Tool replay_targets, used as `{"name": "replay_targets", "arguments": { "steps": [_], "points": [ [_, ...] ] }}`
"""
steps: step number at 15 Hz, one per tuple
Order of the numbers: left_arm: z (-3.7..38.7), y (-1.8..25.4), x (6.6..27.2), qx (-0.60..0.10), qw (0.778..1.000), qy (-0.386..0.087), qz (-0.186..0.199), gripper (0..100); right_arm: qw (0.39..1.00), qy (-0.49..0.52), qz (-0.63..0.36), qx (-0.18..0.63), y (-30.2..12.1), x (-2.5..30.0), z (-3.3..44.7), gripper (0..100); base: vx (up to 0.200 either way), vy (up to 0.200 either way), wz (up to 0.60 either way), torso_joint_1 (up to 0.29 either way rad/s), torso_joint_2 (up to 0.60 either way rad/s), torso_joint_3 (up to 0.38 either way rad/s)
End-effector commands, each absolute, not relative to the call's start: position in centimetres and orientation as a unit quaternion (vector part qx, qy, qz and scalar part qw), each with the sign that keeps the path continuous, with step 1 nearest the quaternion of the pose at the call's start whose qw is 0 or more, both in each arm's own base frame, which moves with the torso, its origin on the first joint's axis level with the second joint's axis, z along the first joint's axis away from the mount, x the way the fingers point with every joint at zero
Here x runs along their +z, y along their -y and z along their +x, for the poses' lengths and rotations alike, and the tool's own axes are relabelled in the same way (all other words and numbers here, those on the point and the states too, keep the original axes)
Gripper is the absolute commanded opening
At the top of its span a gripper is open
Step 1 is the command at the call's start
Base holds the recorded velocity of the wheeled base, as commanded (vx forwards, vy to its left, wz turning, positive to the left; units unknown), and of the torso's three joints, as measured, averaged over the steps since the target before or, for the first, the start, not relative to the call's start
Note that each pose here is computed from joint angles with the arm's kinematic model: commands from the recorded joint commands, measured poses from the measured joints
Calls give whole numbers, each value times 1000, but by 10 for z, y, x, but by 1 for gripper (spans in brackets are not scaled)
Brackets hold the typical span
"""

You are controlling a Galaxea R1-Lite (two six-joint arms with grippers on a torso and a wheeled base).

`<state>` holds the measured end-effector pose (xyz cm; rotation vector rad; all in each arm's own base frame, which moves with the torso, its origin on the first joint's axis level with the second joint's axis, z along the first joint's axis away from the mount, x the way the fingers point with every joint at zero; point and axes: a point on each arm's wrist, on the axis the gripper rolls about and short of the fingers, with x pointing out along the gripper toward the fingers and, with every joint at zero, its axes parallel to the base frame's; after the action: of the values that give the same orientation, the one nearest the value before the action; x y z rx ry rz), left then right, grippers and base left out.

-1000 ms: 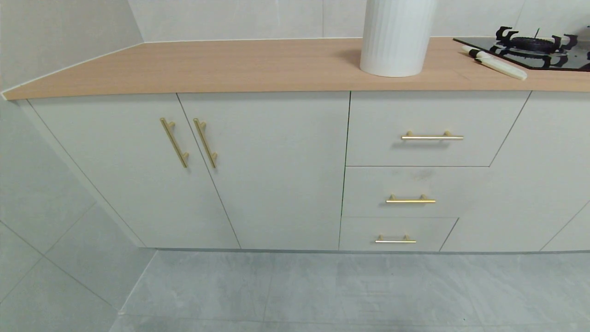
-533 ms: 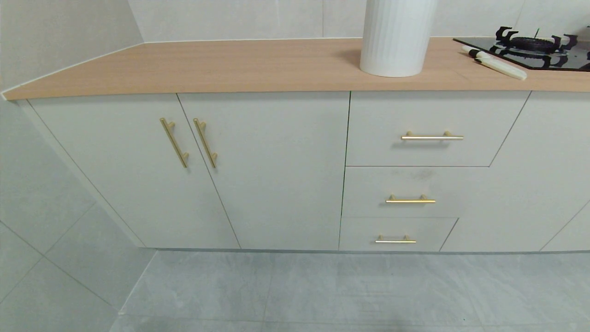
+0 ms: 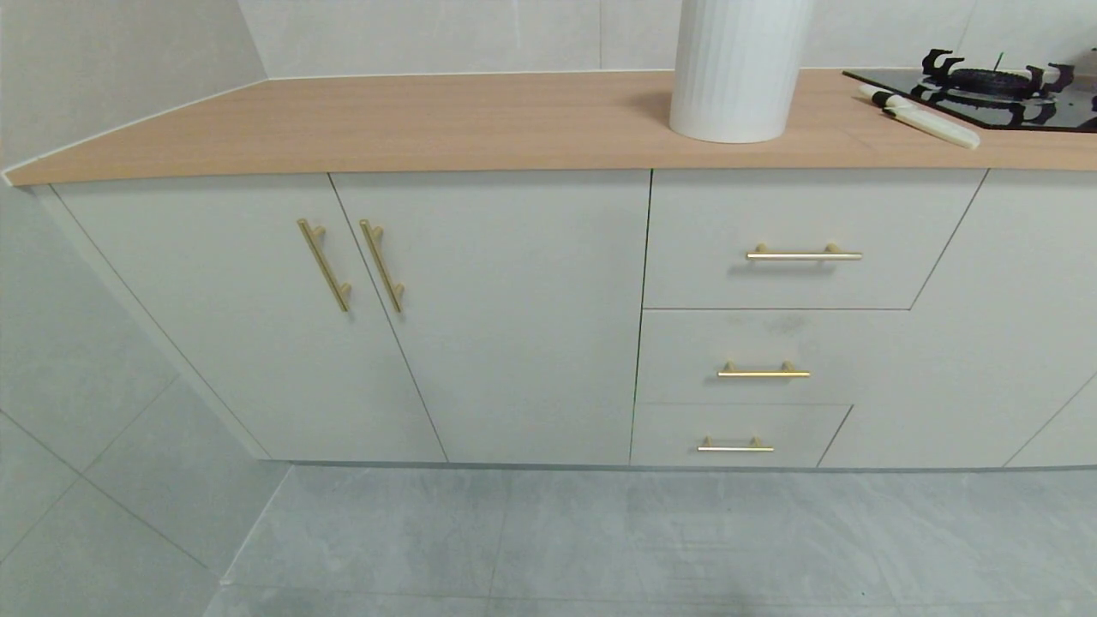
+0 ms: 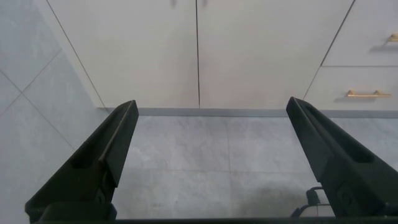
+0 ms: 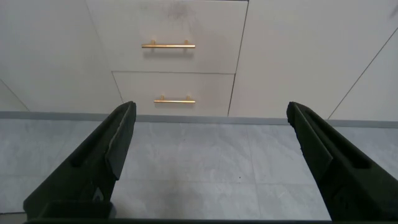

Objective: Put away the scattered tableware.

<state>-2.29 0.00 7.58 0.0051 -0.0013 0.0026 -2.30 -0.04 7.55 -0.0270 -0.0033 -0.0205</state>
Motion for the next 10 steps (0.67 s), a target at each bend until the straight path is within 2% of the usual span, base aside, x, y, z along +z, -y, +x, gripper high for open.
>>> {"name": "replay_targets", "arguments": {
  "steps": [1, 5, 10],
  "points": [
    [-23, 0, 76, 2, 1000, -1, 9, 100, 1000, 0, -14, -10, 0, 75, -23, 100, 0, 0, 0, 0, 0, 0],
    [-23, 0, 76, 2, 1000, -1, 10, 100, 1000, 0, -14, -10, 0, 75, -23, 100, 0, 0, 0, 0, 0, 0],
    [-23, 0, 76, 2, 1000, -1, 8, 100, 1000, -1, -14, -9, 0, 76, -23, 100, 200, 0, 0, 1, 1, 0]
  ]
}}
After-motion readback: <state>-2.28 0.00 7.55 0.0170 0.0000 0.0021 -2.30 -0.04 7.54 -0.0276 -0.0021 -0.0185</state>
